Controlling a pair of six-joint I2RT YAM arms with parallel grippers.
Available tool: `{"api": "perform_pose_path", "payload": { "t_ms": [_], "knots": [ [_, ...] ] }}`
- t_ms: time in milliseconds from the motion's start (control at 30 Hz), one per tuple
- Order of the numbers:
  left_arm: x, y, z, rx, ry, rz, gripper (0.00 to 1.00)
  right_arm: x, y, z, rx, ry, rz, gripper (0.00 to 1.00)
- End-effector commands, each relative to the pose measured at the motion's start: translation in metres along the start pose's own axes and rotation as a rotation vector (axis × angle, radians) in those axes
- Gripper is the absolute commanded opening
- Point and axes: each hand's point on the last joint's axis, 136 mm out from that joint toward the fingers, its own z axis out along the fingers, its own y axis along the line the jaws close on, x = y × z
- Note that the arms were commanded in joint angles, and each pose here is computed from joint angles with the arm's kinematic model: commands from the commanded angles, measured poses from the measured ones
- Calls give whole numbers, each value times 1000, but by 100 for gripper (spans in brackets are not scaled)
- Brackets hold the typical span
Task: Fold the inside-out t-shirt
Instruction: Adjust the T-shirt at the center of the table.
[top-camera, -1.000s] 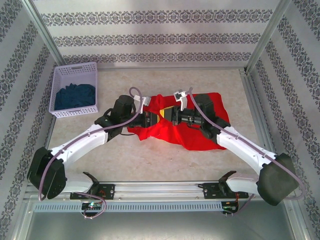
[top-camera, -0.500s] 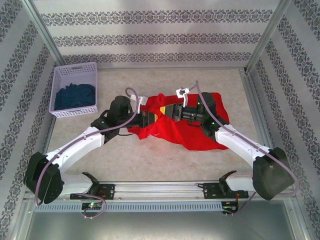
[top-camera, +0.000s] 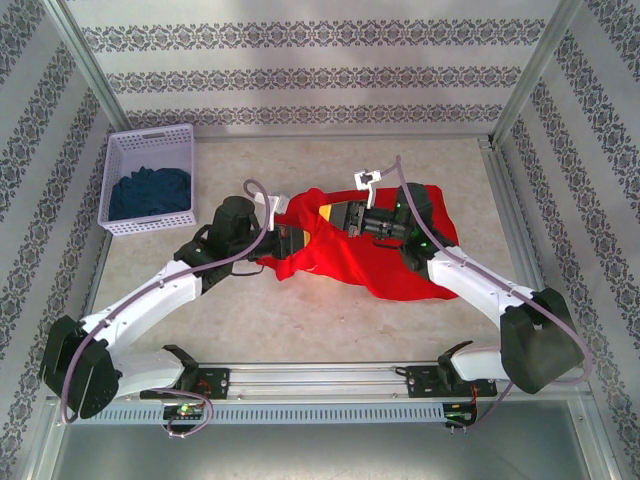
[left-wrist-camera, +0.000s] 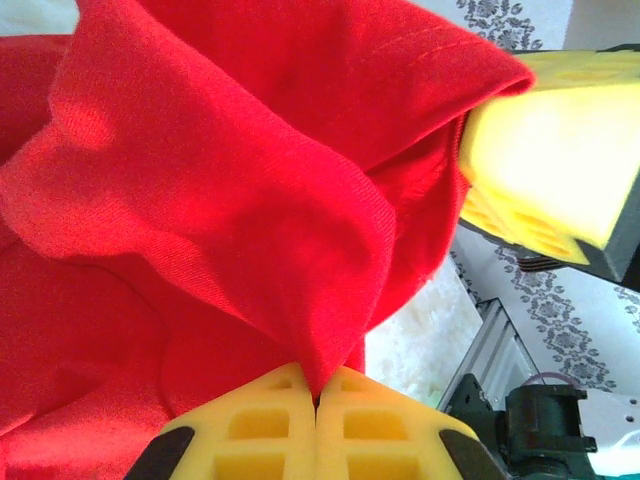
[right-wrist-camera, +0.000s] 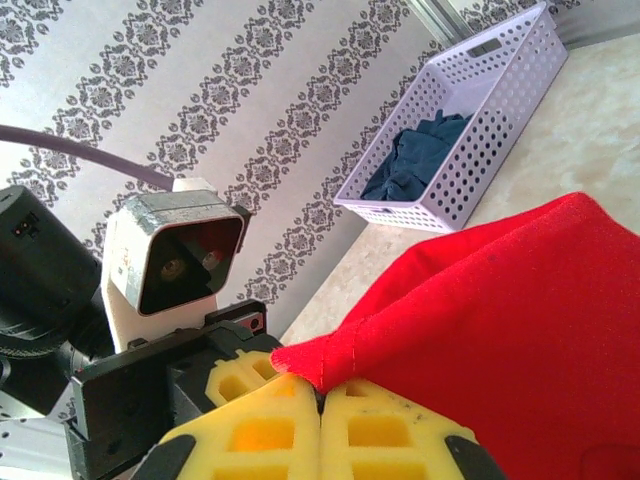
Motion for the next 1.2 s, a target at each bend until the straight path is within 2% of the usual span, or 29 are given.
{"api": "perform_pose_path", "payload": {
  "t_ms": [0,133,233,333,433,500,633,733,933,1067,1100,1133,1167],
  "knots": [
    [0,31,-13,-147,-47,-33,0,-18,6,-11,-10,-74,-43,0],
    [9,84,-30,-373,-88,-129,0,-20,13,-29,-14,-116,-81,0],
    [18,109,-40,-511,-72,-138,2,-11,16,-29,-43,-91,-99,0],
    [24,121,-48,-596,-34,-106,16,1,13,-29,-52,-54,-113,0],
    [18,105,-56,-548,-58,-25,37,10,8,-29,-44,-24,-122,0],
    [11,86,-59,-470,-97,43,46,15,7,-29,-50,-4,-123,0],
    [3,49,-50,-309,-108,167,56,27,6,-28,-67,54,-144,0],
    [2,42,-33,-301,-51,230,62,34,6,-30,-69,81,-167,0],
    [18,52,13,-334,115,289,67,37,5,-33,-58,81,-168,0],
    [14,63,37,-351,113,299,65,37,8,-32,-67,85,-171,0],
    [12,63,44,-341,116,306,61,38,8,-32,-69,88,-170,0],
    [10,61,52,-320,115,308,50,40,7,-33,-67,91,-172,0],
    [10,57,59,-280,127,296,34,42,3,-34,-50,90,-172,0]
  ]
}}
